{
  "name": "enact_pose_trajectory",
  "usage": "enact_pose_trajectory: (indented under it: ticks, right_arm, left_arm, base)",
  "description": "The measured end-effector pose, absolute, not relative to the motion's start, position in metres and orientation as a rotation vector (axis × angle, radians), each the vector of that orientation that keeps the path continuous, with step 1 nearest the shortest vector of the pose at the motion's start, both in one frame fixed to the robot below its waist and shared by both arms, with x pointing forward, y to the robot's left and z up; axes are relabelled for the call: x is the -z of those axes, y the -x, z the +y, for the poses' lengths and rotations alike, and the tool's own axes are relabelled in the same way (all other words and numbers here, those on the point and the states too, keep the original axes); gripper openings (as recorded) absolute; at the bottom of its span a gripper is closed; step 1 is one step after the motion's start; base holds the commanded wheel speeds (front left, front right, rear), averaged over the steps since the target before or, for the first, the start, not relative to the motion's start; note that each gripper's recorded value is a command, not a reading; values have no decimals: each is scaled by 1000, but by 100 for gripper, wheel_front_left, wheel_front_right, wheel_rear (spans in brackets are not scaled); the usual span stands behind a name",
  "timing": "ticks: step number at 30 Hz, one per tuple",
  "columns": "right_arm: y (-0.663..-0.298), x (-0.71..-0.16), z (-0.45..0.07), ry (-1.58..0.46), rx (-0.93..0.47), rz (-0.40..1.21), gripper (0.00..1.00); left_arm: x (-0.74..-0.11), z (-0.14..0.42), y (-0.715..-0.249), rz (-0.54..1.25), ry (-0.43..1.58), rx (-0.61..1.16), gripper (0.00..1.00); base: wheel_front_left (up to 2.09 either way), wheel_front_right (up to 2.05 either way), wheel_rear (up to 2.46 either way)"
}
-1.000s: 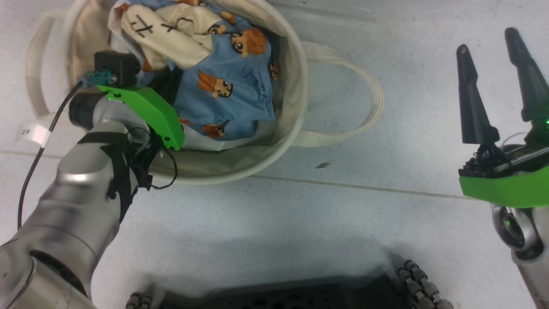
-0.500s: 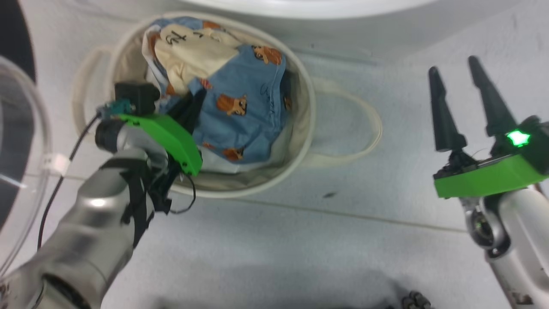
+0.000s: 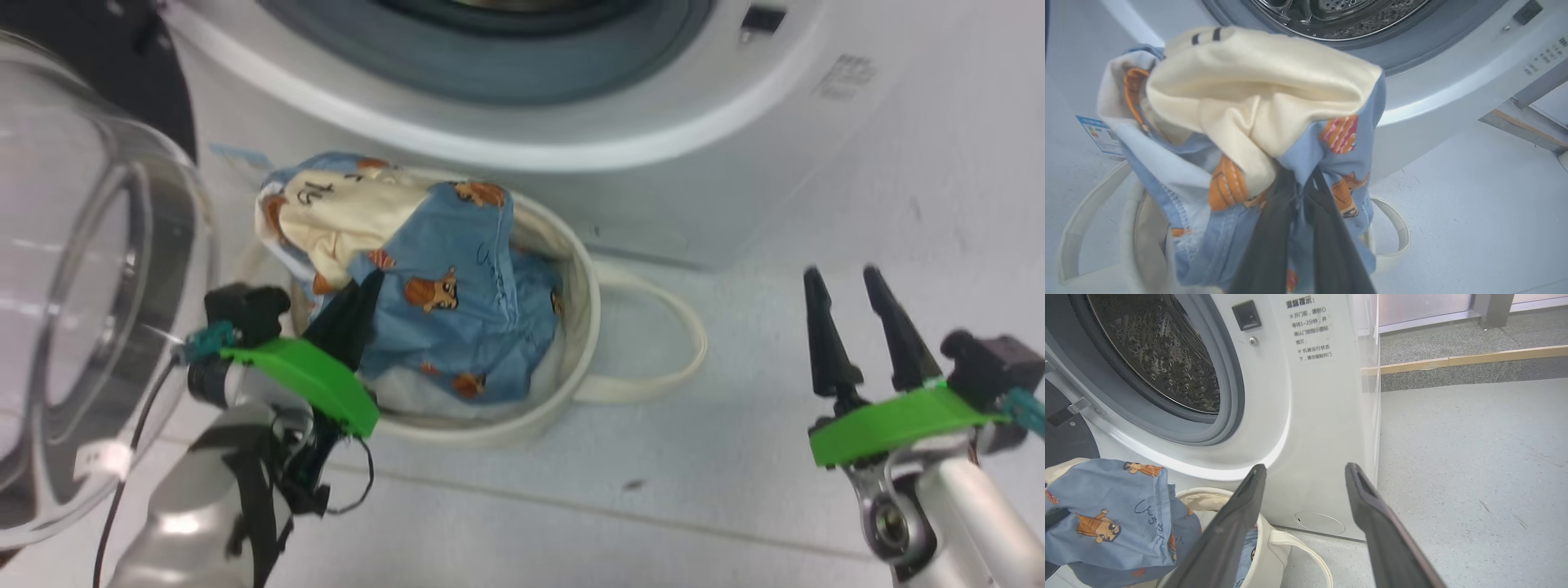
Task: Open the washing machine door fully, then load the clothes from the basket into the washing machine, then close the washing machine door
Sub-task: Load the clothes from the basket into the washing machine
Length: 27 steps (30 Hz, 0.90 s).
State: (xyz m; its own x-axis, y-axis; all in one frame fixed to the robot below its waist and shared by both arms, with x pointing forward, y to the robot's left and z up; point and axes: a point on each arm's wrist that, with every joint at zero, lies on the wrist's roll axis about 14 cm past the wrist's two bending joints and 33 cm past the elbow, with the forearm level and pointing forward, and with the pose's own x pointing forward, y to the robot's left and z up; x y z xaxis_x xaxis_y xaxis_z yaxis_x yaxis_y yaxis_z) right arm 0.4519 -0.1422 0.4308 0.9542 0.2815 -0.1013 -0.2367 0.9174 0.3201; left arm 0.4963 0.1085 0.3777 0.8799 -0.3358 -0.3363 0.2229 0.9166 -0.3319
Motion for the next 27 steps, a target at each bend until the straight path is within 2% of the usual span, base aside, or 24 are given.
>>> enact_pose_trajectory:
  ticks: [10, 17, 27]
  right_arm:
    - [-423, -480, -155, -316, -222, 35, 100]
    - [-406, -500, -172, -313, -176, -21, 100]
    - [-404, -497, -174, -315, -167, -15, 100]
  left_arm:
    - [-450, 103, -454, 197, 243, 345, 0]
    - [-502, 94, -442, 44, 246, 382, 0]
    - [-510, 92, -444, 19, 255, 386, 0]
  base:
    - [0, 0, 0]
    - [0, 0, 0]
    - [0, 0, 0]
